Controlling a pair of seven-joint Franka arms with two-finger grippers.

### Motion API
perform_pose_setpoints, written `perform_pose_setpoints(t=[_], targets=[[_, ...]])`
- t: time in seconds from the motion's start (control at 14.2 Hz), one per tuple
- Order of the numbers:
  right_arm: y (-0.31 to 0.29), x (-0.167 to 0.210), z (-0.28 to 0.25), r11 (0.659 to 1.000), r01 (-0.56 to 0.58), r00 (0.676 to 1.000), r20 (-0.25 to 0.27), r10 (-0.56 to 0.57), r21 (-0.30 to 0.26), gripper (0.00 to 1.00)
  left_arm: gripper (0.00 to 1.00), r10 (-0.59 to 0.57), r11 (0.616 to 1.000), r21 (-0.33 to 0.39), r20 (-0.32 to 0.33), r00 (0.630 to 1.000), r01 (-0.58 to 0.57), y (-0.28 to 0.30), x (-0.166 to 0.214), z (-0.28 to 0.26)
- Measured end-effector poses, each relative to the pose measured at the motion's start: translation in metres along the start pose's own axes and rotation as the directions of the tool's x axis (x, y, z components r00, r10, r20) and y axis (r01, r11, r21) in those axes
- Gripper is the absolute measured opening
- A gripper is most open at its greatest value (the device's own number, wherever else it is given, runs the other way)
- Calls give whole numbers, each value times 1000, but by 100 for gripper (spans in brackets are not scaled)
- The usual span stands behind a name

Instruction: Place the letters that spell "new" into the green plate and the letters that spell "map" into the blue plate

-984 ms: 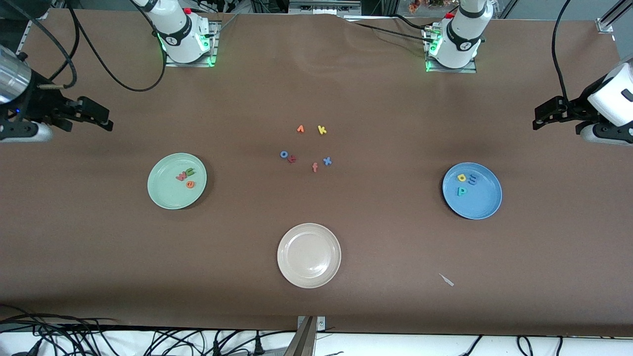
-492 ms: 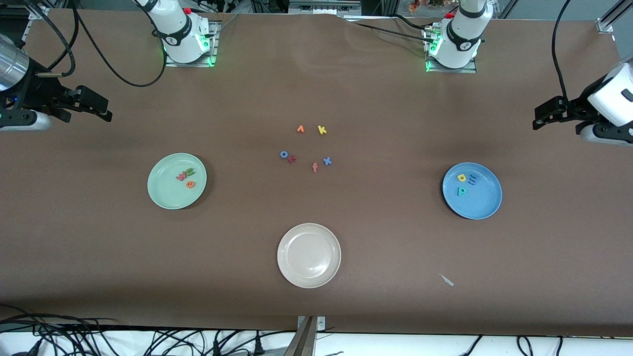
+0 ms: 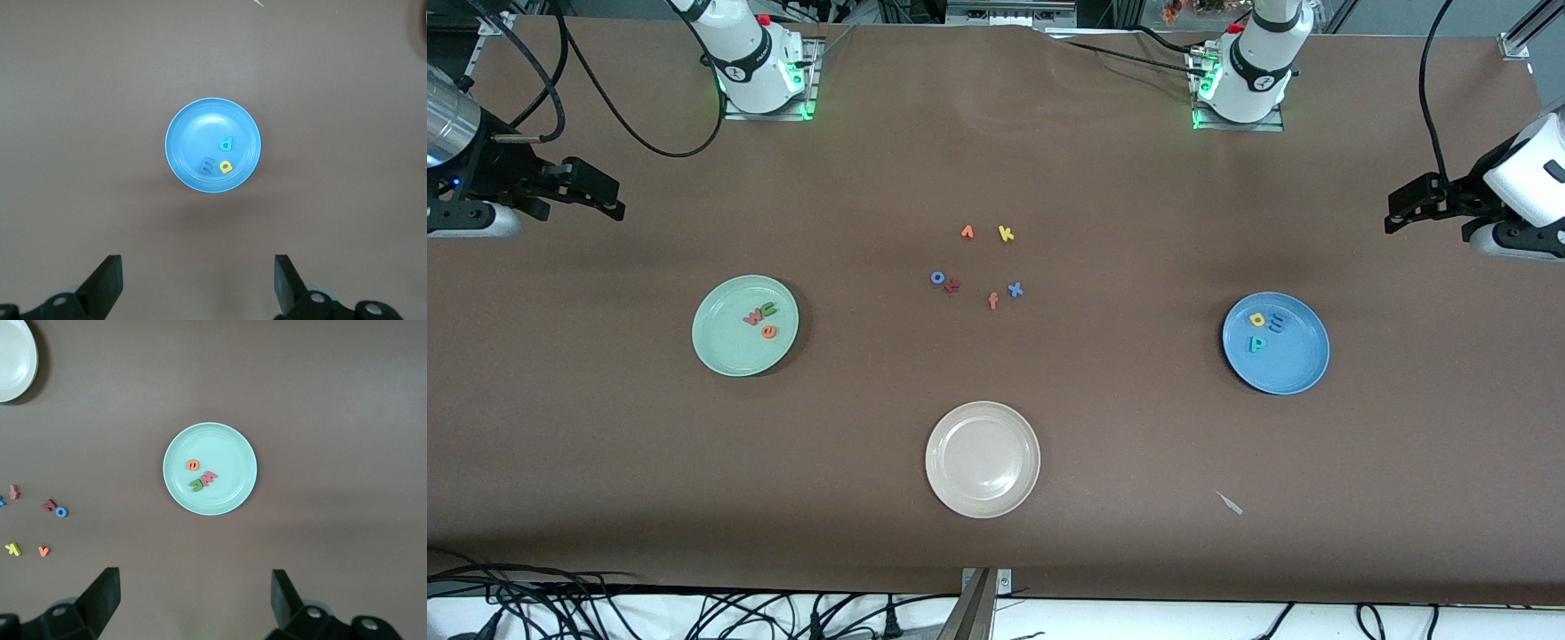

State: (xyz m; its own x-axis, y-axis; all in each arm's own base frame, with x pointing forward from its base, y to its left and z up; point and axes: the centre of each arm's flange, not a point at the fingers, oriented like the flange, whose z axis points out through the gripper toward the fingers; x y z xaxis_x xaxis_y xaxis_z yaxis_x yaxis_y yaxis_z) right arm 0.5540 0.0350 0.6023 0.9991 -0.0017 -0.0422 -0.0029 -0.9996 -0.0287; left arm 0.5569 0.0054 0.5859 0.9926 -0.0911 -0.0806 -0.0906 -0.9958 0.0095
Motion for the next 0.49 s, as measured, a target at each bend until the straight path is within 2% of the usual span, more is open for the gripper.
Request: perform_pose_setpoints(t=[0.49], targets=[[1, 0, -2, 1000, 1, 1000, 3, -1, -11, 100, 100, 1, 1000, 0, 2, 1000, -1, 0, 0, 0]])
